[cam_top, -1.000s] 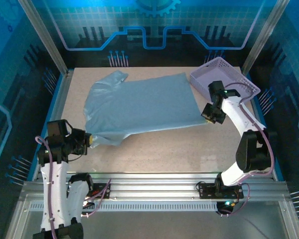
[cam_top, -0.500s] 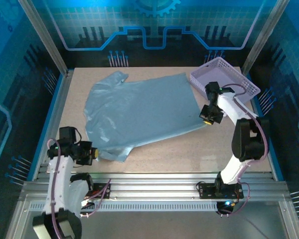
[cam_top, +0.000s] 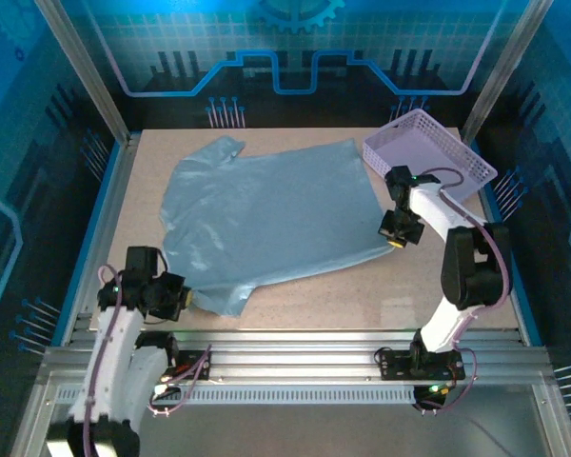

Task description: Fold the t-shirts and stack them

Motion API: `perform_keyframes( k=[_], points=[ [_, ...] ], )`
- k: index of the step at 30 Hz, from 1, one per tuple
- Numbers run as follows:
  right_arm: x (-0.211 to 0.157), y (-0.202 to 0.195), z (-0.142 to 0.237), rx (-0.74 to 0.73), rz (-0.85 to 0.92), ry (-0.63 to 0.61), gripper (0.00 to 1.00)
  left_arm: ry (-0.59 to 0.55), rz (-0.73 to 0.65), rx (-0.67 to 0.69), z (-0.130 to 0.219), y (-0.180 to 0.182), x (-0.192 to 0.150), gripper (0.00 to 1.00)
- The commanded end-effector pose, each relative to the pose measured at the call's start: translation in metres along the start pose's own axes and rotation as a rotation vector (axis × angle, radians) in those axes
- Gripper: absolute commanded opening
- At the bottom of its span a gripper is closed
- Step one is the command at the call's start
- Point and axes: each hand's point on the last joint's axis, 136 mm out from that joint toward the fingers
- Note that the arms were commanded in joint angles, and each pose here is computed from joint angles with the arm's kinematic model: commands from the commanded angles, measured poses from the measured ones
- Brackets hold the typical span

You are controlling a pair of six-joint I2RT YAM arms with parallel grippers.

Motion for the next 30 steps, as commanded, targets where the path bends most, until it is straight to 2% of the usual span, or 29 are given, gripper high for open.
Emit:
perform_keyframes(
  k=[1, 4, 6, 7, 9, 11, 14, 16, 18, 19, 21, 23, 30],
  points=[
    [-0.011, -0.009, -0.002, -0.038, -0.007, 0.009, 0.0, 0.028, 0.125, 0.148, -0.006, 0.052, -0.008, 0.01],
    [-0.012, -0.011, -0.01, -0.052, 0.0, 0.023, 0.0, 0.058, 0.129, 0.158, -0.017, 0.055, -0.011, 0.09],
    [-0.011, -0.012, -0.011, -0.068, 0.004, 0.032, 0.03, 0.062, 0.112, 0.162, -0.018, 0.049, -0.01, 0.27],
    [-0.01, -0.012, -0.009, -0.074, 0.003, 0.032, 0.09, 0.054, 0.095, 0.158, -0.015, 0.042, -0.008, 0.33],
    [-0.006, -0.014, 0.004, -0.075, -0.002, -0.004, 0.27, 0.013, 0.045, 0.125, 0.002, 0.019, -0.003, 0.38],
    [-0.002, -0.013, 0.023, -0.048, -0.009, -0.076, 0.38, -0.046, -0.008, 0.065, 0.026, -0.014, 0.003, 0.43],
    [0.006, 0.001, 0.048, 0.043, 0.013, -0.178, 0.45, -0.115, -0.084, 0.012, 0.049, -0.062, 0.014, 0.46],
    [0.009, 0.024, 0.052, 0.128, 0.066, -0.202, 0.44, -0.113, -0.112, 0.009, 0.04, -0.087, 0.02, 0.46],
    [0.009, 0.065, 0.047, 0.265, 0.153, -0.177, 0.41, -0.078, -0.103, 0.008, 0.012, -0.11, 0.025, 0.4],
    [0.008, 0.077, 0.042, 0.283, 0.179, -0.155, 0.39, -0.064, -0.098, 0.02, -0.003, -0.116, 0.029, 0.36],
    [0.005, 0.101, 0.028, 0.291, 0.234, -0.104, 0.34, -0.042, -0.083, 0.062, -0.034, -0.126, 0.038, 0.28],
    [0.005, 0.116, 0.016, 0.289, 0.257, -0.07, 0.32, -0.033, -0.082, 0.108, -0.055, -0.13, 0.045, 0.22],
    [0.006, 0.145, -0.022, 0.247, 0.254, 0.064, 0.31, -0.008, -0.082, 0.232, -0.106, -0.126, 0.066, 0.19]
  ],
)
Point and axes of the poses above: each hand's point on the last joint's axis, 136 mm out from that joint toward the fingers, its own z axis back along the fingers, its own y axis along the line the jaws close on, x = y × z, and after that the axes turned 7 degrees about z, right-handed
